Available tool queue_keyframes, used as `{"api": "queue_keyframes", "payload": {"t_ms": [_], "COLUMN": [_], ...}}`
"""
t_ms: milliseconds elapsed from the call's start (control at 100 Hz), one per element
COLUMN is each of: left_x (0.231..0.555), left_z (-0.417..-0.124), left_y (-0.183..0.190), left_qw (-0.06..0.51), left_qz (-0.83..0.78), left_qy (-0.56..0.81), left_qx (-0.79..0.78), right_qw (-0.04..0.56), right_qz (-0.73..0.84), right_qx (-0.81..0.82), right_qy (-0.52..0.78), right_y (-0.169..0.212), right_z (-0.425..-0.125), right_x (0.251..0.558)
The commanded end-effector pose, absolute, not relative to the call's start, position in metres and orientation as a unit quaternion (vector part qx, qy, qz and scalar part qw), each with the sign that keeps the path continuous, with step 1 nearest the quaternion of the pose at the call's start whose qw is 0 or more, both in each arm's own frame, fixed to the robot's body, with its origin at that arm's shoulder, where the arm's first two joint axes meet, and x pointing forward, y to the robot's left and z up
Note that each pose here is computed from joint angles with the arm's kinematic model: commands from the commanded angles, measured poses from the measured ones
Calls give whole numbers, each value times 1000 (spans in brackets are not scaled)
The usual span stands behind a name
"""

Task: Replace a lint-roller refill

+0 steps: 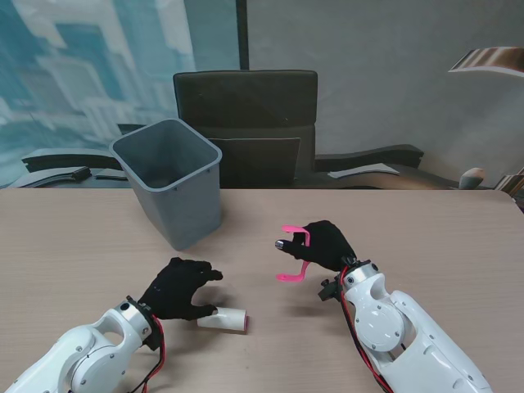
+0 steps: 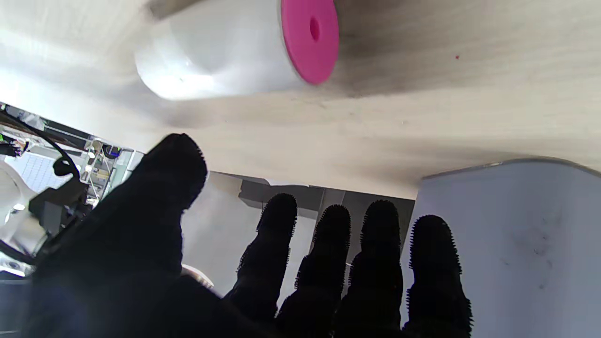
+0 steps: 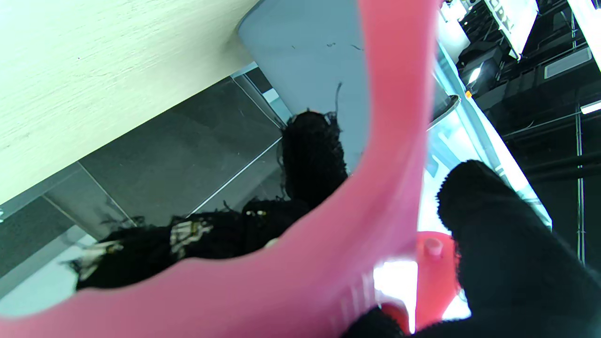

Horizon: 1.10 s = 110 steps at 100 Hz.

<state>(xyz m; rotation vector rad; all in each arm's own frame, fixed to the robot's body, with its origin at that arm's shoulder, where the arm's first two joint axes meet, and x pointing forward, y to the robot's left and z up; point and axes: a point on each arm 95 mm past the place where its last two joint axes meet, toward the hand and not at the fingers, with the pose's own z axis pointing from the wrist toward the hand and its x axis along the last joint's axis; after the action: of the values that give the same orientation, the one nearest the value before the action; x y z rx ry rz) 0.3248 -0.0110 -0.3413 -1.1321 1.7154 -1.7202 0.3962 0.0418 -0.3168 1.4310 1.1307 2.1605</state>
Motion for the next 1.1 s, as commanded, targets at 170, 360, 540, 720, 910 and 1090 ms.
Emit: {"api": "queue_keyframes", "payload": {"t_ms": [170, 360, 540, 720, 910, 1090], "left_x": [311, 310, 310, 312, 315, 317], "left_z": [-361, -371, -380, -388, -394, -398], "left_y": [-18, -22, -25, -25, -26, -31], "left_qw": [208, 215, 220, 233, 232, 219], "left_qz": [-610, -602, -591, -582, -575, -574], "left_qy": [643, 652, 663, 673, 681, 687], "left_qx": [-413, -408, -403, -392, -390, -388], "right_qw": [148, 147, 146, 144, 145, 145], "right_qz": [754, 756, 757, 757, 758, 758], "right_qx": [498, 495, 494, 493, 492, 492], "right_qy": [402, 402, 403, 403, 403, 404], "right_y": [45, 46, 47, 47, 47, 47], "right_z": [-318, -318, -319, -319, -318, -318], "right_x": [392, 392, 391, 391, 390, 390]}}
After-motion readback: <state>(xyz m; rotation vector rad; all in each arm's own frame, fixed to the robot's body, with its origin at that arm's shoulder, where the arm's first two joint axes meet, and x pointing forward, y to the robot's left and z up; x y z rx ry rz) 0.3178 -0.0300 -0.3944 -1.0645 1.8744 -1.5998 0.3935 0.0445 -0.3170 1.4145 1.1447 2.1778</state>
